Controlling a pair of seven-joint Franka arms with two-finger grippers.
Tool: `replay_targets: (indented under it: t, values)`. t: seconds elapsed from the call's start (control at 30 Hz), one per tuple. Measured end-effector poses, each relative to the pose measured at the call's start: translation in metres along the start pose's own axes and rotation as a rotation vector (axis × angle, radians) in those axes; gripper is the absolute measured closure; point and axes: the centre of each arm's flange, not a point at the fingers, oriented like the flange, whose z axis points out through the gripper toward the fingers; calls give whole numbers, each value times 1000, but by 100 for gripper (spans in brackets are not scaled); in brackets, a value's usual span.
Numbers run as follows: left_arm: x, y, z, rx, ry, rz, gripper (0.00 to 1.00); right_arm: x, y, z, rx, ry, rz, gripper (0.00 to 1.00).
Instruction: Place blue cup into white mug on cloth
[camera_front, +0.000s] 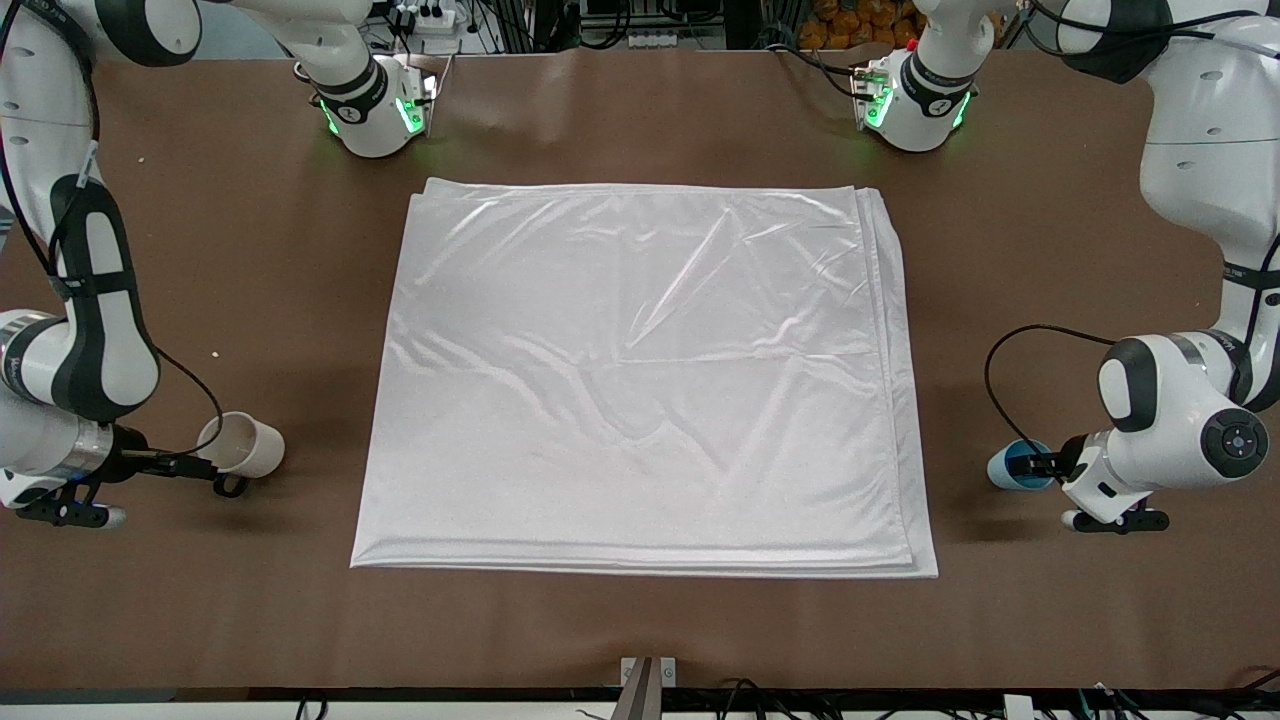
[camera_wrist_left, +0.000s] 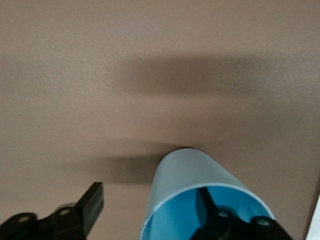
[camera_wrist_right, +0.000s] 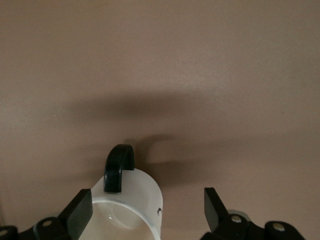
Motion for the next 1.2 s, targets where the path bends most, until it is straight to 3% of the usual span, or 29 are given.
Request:
replay_targets:
  t: [0.27, 0.43, 0.53, 0.6, 0.67, 0.7, 0.73, 0.8, 0.97, 1.0, 1.1, 1.2]
  values:
    - [1, 0, -2, 0, 3, 0, 24, 6, -20, 12, 0, 36, 39, 2]
    - [1, 2, -2, 0, 4, 3, 51, 7, -26, 28, 0, 34, 36, 7]
    - [1, 3, -2, 0, 5, 4, 57, 6, -26, 35, 0, 27, 36, 9]
    - [2, 4, -3, 0, 6, 5, 59, 6, -26, 40, 0, 23, 36, 18]
    - [2, 4, -3, 0, 7, 6, 72, 5, -26, 43, 0, 19, 36, 33]
    - [2, 5, -4, 0, 8, 7, 74, 5, -26, 43, 0, 19, 36, 33]
    - [3, 5, -4, 0, 9, 7, 74, 5, -26, 43, 0, 18, 36, 43]
    - [3, 5, -5, 0, 10, 8, 76, 5, -26, 43, 0, 19, 35, 54]
    - [4, 7, -8, 0, 17, 11, 96, 6, -36, 44, 0, 16, 14, 76]
    - [5, 8, -10, 0, 19, 12, 96, 6, -39, 44, 0, 15, 8, 81]
    - [5, 8, -11, 1, 21, 12, 96, 5, -49, 44, 0, 6, -7, 88]
    - [6, 8, -11, 1, 22, 12, 96, 5, -54, 43, -10, -11, -53, 89]
